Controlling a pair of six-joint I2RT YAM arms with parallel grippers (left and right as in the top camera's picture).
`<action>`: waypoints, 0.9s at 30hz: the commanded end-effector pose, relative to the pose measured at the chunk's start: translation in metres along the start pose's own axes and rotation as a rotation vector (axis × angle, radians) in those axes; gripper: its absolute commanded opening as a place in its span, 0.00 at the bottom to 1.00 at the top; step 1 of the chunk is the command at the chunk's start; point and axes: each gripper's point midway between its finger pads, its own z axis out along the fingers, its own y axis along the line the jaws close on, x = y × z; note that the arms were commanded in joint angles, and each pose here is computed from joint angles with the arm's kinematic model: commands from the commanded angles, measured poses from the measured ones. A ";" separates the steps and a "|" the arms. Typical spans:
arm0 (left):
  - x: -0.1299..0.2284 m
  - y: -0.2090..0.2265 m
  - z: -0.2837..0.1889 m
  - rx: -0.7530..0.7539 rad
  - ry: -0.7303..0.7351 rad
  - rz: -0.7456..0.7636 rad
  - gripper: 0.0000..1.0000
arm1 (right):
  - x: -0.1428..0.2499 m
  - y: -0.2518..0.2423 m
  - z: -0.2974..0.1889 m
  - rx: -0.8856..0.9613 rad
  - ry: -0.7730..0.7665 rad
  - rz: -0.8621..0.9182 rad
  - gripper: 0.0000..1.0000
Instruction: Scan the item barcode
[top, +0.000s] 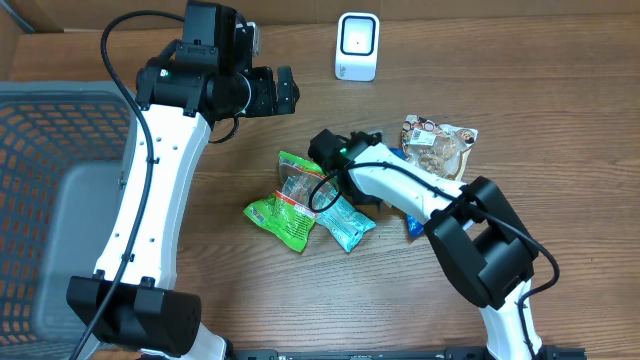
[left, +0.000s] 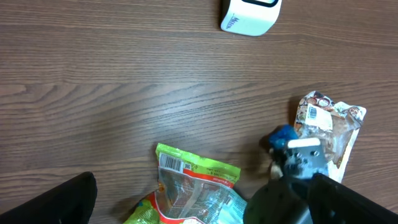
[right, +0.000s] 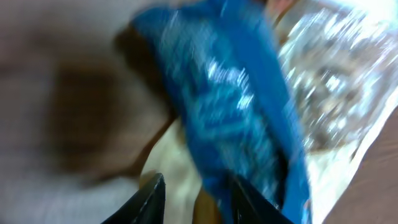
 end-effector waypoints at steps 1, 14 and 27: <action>-0.006 0.000 -0.006 -0.005 -0.024 0.030 0.99 | -0.005 0.016 -0.022 -0.129 0.041 0.020 0.36; -0.006 0.000 -0.006 -0.005 -0.024 0.030 1.00 | -0.059 -0.010 -0.110 -0.546 0.099 0.029 0.69; -0.006 0.000 -0.006 -0.005 -0.024 0.030 1.00 | -0.074 -0.016 -0.029 -0.640 0.065 -0.013 0.66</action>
